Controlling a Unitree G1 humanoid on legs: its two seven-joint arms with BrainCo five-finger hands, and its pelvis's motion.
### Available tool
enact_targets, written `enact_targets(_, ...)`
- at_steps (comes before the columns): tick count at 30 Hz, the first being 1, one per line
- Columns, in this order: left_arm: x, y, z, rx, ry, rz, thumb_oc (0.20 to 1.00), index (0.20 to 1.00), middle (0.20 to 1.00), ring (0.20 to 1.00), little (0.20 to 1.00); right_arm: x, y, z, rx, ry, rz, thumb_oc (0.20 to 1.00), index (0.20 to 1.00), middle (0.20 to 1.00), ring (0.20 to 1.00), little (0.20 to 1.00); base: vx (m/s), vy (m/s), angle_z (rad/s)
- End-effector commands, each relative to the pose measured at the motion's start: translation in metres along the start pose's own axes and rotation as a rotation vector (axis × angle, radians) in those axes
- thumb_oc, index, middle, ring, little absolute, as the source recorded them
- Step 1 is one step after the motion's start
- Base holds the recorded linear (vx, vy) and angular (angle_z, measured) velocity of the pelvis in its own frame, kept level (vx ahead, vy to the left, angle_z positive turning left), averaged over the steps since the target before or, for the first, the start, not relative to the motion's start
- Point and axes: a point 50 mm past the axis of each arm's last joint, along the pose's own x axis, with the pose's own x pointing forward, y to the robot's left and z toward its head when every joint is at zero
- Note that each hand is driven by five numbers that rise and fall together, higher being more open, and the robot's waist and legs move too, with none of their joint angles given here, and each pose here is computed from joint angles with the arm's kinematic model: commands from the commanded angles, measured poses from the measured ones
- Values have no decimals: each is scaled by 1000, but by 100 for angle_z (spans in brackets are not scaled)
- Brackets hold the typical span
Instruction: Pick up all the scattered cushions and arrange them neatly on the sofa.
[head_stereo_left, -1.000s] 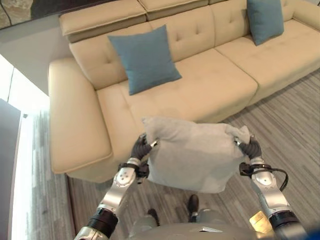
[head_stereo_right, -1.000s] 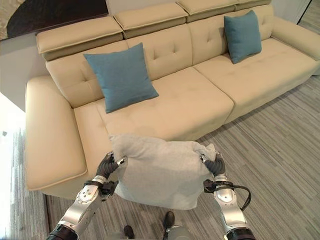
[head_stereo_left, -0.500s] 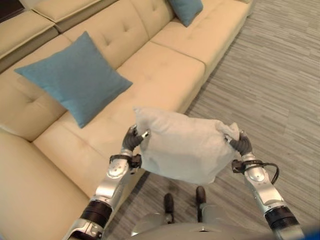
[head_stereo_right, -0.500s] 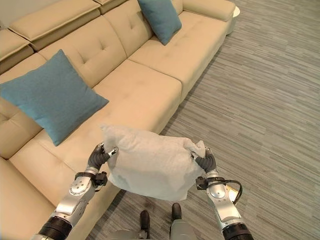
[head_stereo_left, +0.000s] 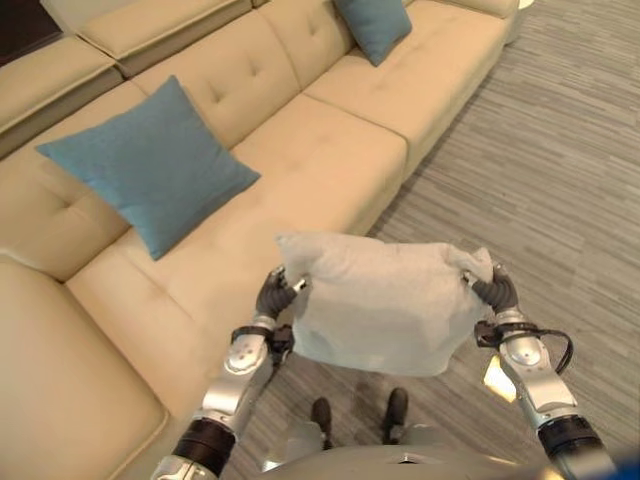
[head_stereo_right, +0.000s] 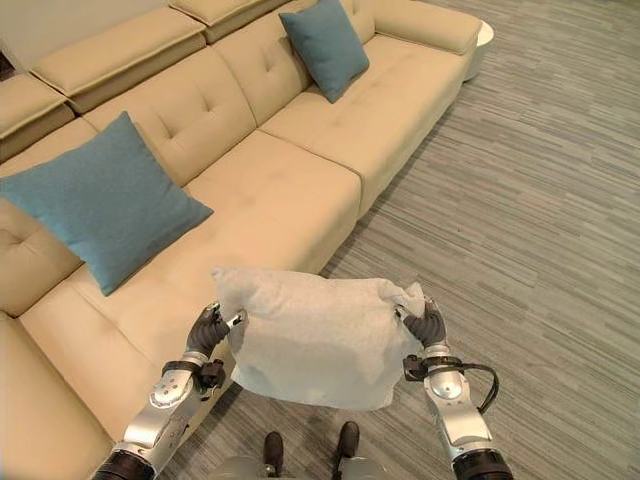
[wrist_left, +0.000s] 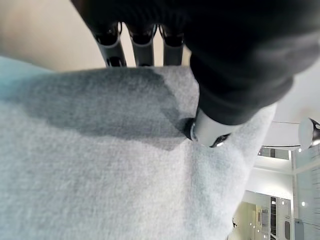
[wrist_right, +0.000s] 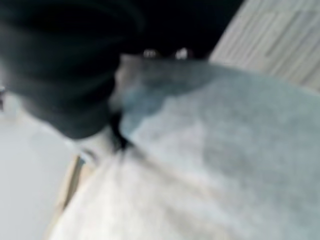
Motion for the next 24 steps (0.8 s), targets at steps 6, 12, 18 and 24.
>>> enact_targets(6, 13, -19, 58, -1, -279, -91, 200, 200, 200, 200, 200, 13, 3, 44, 40, -207, -14, 200, 200, 200, 200, 200, 198, 22, -13)
enact_targets(12, 10, -13, 56, 9, -269, -80, 200, 200, 200, 200, 200, 15, 16, 48, 29, -215, 40, 200, 200, 200, 200, 200, 236, 125, -78)
enact_targets(18, 7, -4, 56, 3, -270, -52, 200, 200, 200, 200, 200, 18, 25, 56, 30, -241, 76, 200, 200, 200, 200, 200, 239, 12, -27)
enact_targets(24, 10, -6, 58, 0, -282, -61, 200, 200, 200, 200, 200, 16, 20, 53, 20, -232, 67, 200, 200, 200, 200, 200, 240, -150, 0)
